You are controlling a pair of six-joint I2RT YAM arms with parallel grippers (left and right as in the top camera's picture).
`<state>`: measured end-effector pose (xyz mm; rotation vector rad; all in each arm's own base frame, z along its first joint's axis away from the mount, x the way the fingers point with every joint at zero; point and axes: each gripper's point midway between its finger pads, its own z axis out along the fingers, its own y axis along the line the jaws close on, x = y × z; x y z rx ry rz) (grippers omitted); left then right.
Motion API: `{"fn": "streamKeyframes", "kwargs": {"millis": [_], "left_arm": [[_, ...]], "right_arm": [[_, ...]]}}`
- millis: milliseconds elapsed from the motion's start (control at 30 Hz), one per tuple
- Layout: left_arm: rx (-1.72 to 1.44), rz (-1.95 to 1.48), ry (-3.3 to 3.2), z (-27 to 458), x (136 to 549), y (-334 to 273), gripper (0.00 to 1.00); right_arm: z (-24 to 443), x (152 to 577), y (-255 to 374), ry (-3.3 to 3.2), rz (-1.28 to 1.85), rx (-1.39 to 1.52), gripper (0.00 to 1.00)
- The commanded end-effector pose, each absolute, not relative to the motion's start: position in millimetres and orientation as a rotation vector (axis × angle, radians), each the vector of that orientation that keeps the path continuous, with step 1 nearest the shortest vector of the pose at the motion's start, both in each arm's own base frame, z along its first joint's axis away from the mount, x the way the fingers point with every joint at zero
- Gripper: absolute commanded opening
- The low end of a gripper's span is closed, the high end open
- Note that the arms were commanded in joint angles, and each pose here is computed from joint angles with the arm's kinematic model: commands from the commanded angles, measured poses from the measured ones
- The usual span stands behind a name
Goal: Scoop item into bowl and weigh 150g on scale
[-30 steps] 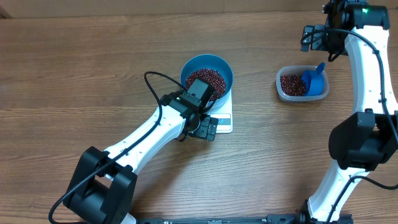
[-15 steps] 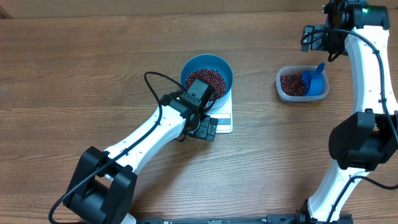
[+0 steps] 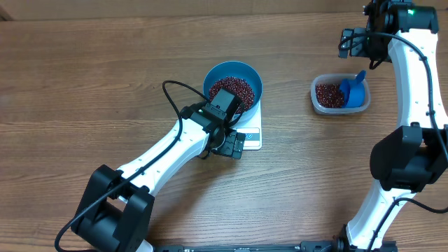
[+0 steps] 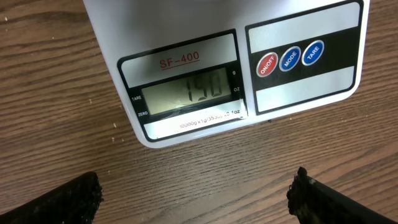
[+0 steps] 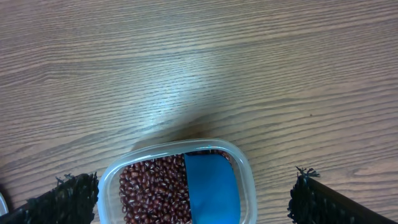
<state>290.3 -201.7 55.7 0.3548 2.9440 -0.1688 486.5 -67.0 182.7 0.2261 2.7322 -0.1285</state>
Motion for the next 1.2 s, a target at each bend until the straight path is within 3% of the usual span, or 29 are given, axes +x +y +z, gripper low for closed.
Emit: {"fn": "streamKeyframes", "kwargs": {"millis": [0,667,700,767,800,833,867,900,967,1167], "left_arm": [[0.401,-0.149,2.938,52,289,-203,0.99],[0.402,-0.149,2.937,52,289,-203,0.99],[0.402,-0.149,2.937,52,289,-203,0.99],[0.401,-0.145,2.936,52,290,-202,1.0],[0.401,-0.145,2.936,52,290,-202,0.99],[0.401,-0.145,2.936,52,290,-202,0.99],[0.401,-0.145,2.936,52,290,-202,0.99],[0.401,-0.145,2.936,52,290,-202,1.0],[0.401,-0.145,2.936,52,290,-202,1.0],[0.4,-0.146,2.936,52,290,-202,1.0]], "right_arm": [[194,491,-66,2.699,-0.117,0.222,1.0],[189,482,-57,2.744,-0.059,0.21,1.0],[188,480,-57,2.756,-0.06,0.211,0.88],[183,466,-56,2.812,-0.054,0.239,0.45],[181,460,-57,2.837,-0.051,0.271,0.32],[180,453,-57,2.859,-0.046,0.309,0.3],[177,446,-56,2.887,-0.042,0.347,0.33],[175,439,-55,2.914,-0.04,0.359,0.44],[171,429,-54,2.959,-0.041,0.366,0.54],[154,420,-53,3.012,-0.044,0.372,0.5]]}}
